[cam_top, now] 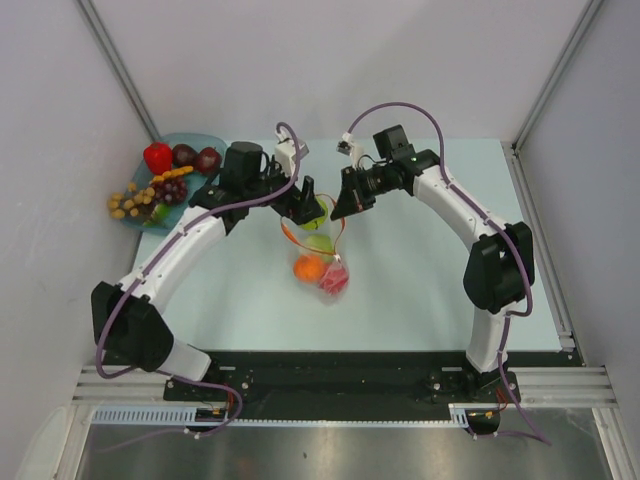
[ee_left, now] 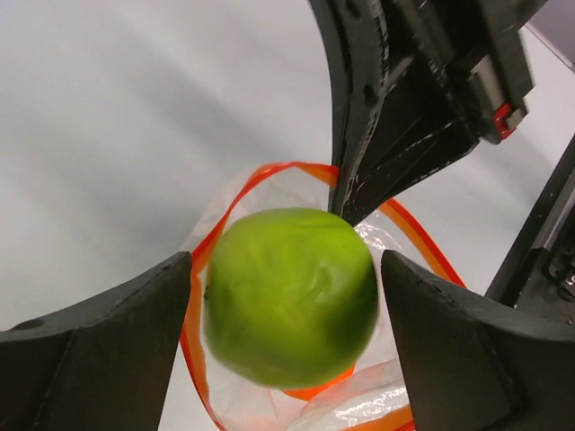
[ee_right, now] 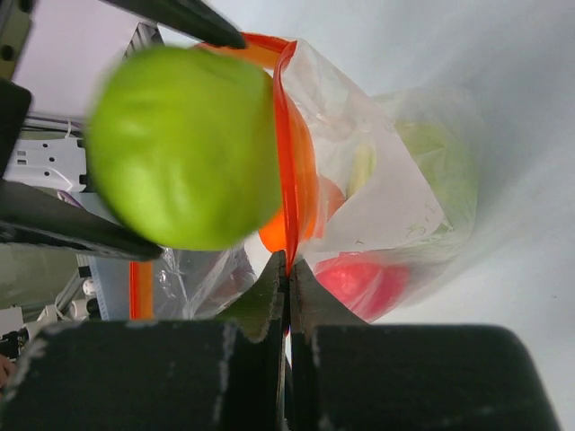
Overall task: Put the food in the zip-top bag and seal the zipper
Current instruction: Place the fake fruit in the zipper food storage bag.
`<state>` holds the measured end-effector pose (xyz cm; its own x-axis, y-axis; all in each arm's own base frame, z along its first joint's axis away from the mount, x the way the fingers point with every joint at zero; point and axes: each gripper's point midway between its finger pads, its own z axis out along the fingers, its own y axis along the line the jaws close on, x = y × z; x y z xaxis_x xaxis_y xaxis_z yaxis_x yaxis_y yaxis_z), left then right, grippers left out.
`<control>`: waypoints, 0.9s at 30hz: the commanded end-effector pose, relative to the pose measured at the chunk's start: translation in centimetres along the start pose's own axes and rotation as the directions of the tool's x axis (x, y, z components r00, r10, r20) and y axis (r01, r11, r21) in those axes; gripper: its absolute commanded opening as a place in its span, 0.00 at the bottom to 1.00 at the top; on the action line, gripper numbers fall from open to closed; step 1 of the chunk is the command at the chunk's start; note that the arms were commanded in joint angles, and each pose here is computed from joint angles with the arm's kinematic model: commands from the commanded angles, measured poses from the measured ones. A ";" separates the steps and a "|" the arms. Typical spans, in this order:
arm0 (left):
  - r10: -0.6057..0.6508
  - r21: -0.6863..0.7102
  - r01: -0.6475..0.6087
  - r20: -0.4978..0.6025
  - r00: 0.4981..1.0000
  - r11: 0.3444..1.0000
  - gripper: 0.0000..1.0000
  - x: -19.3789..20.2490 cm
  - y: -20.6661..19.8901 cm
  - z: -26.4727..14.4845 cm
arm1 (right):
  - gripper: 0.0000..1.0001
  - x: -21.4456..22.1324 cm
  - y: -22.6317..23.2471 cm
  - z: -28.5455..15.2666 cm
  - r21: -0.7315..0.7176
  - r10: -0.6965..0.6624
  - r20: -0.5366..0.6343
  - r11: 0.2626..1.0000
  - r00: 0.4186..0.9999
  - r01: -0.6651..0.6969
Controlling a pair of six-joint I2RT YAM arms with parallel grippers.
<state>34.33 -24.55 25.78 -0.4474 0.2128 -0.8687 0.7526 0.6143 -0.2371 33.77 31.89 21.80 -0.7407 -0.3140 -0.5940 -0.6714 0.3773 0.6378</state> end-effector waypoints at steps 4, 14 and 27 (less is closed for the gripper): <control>0.067 -0.047 -0.067 0.011 0.998 0.997 1.00 -2.2 0.9 -1.7 | 0.00 -1.2 2.0 -1.2 -0.023 -0.074 0.046 0.997 0.996 0.075; -0.138 -0.409 0.225 0.232 0.963 0.884 0.99 -5.5 16.3 -9.9 | 0.00 -1.5 1.6 -1.2 -0.024 -0.074 0.054 0.997 0.996 0.075; -0.378 -0.822 0.363 0.197 0.904 0.438 0.91 5.3 37.8 -19.2 | 0.00 -1.5 0.4 -0.9 -0.021 -0.049 0.057 0.998 0.997 0.051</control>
<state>50.39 10.43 21.53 -0.5745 -0.1897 -0.7963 -0.1177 0.9818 -0.1490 34.16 31.67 22.02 -0.7375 -0.3021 -0.6040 -0.6746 0.3731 0.6370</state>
